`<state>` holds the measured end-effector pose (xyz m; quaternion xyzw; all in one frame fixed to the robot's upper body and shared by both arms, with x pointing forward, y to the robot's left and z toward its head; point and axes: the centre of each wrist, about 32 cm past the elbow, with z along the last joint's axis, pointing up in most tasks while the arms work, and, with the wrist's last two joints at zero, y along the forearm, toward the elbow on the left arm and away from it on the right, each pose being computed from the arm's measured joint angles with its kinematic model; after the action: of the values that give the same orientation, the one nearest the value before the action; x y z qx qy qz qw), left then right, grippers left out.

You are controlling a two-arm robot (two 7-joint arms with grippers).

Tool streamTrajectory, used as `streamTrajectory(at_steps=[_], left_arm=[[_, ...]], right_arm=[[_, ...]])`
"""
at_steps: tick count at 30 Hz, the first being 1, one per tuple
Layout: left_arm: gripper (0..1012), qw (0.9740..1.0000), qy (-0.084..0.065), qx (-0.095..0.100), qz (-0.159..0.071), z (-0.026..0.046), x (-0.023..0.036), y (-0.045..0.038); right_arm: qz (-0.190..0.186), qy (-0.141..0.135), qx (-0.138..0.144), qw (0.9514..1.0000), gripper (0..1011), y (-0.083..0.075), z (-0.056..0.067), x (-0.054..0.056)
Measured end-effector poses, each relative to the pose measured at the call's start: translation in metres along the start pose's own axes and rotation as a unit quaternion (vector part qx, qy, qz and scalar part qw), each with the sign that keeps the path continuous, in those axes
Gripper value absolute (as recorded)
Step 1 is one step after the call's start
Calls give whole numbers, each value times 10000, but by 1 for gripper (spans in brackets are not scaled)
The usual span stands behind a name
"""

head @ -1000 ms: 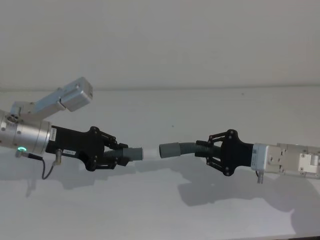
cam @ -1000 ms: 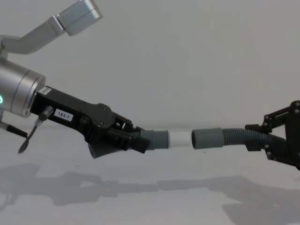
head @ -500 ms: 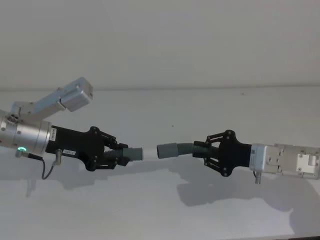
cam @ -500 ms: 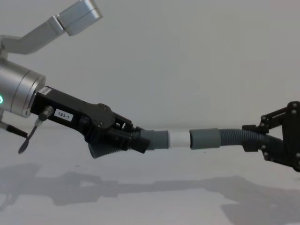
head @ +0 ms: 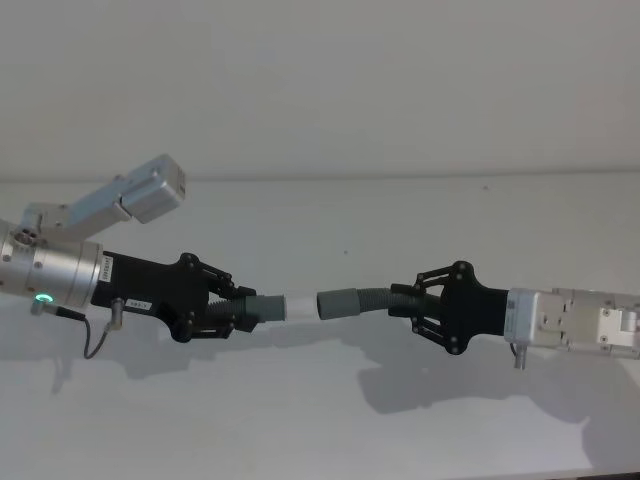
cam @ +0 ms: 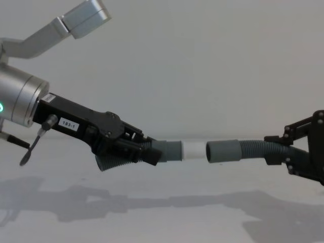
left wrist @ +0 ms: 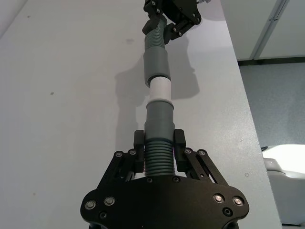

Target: Use both hands to pick up one end of the pipe from the table, align the ends, and insert them.

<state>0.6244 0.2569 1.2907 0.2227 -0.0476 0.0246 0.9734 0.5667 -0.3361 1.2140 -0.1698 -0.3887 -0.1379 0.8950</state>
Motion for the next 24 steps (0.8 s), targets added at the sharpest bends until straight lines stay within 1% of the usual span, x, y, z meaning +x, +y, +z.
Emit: streamTrajectory(at_steps=[12,24], left_arm=[[327,10000,0,0,0,0,0,0],[325,10000,0,0,0,0,0,0]], right_arm=[[-35,-15,6,10000,210,-27,-9,10],[-42,6,46,10000,210,-16,-8,1]])
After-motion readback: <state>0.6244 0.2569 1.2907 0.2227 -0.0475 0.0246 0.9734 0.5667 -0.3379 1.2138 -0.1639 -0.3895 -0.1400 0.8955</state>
